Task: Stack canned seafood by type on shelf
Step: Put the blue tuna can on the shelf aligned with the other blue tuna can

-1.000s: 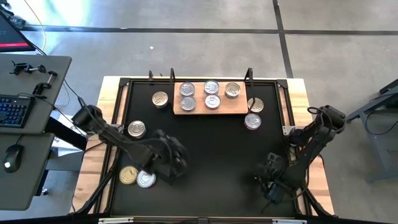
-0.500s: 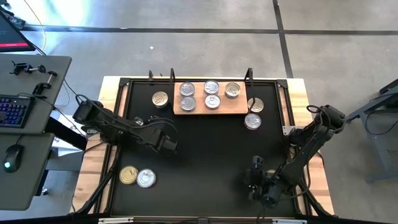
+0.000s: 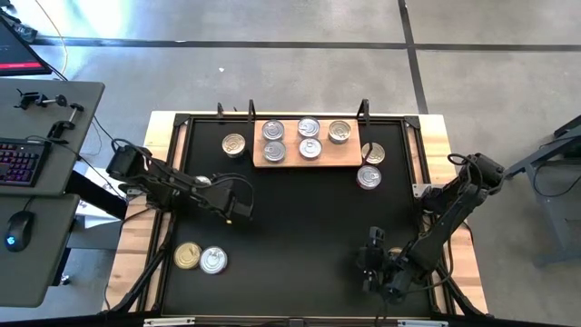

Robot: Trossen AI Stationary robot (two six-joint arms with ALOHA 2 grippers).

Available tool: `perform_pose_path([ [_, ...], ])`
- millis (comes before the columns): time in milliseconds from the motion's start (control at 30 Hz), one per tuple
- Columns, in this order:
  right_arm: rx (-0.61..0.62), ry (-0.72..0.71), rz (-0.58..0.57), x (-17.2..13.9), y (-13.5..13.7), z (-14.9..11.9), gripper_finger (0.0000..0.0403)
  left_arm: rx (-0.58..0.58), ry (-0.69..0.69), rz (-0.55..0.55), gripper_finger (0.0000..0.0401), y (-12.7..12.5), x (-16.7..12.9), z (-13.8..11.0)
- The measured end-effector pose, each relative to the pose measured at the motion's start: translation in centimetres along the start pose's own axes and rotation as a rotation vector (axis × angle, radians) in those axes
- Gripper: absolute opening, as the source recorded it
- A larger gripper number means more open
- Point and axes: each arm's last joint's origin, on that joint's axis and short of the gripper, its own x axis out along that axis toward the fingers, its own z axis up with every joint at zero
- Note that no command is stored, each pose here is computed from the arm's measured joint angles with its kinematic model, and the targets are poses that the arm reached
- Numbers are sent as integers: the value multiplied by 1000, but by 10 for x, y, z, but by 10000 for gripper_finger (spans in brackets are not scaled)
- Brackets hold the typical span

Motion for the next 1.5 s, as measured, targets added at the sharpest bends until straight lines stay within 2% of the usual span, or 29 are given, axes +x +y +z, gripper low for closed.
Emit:
perform_pose_path([
  [100, -5, 0, 0, 0, 0, 0, 80, 39, -2, -25, 113, -2, 4, -1],
  [267, -4, -3, 5, 0, 1, 0, 80, 123, -8, -20, 17, -2, 2, -4],
  [367, -8, -3, 4, 0, 1, 0, 80, 155, -29, -60, 12, -6, -2, -8],
  [467, -30, -4, 7, 0, 1, 0, 80, 202, -29, -173, 4, -19, -12, -14],
  [600, -44, -7, 11, 0, 1, 1, 80, 304, -136, -388, 1, -40, -31, -21],
  [733, -49, -9, 13, 0, 2, 1, 80, 344, -293, -617, 0, -62, -55, -26],
  [833, -48, -9, 14, 0, 2, 1, 80, 374, -460, -699, 0, -70, -77, -32],
  [967, -46, -9, 15, 0, 2, 1, 80, 385, -639, -681, 0, -68, -110, -39],
  [1133, -45, -18, 7, 0, 1, 2, 81, 424, -669, -617, 0, -58, -129, -43],
  [1300, -54, -36, -29, 5, -4, 7, 110, 331, -666, -518, 14, -50, -117, -43],
  [1400, -48, -33, -39, 8, -6, 10, 145, 276, -648, -498, 50, -51, -103, -38],
  [1500, -58, -7, -23, 9, -7, 10, 181, 225, -651, -490, 102, -56, -84, -30],
])
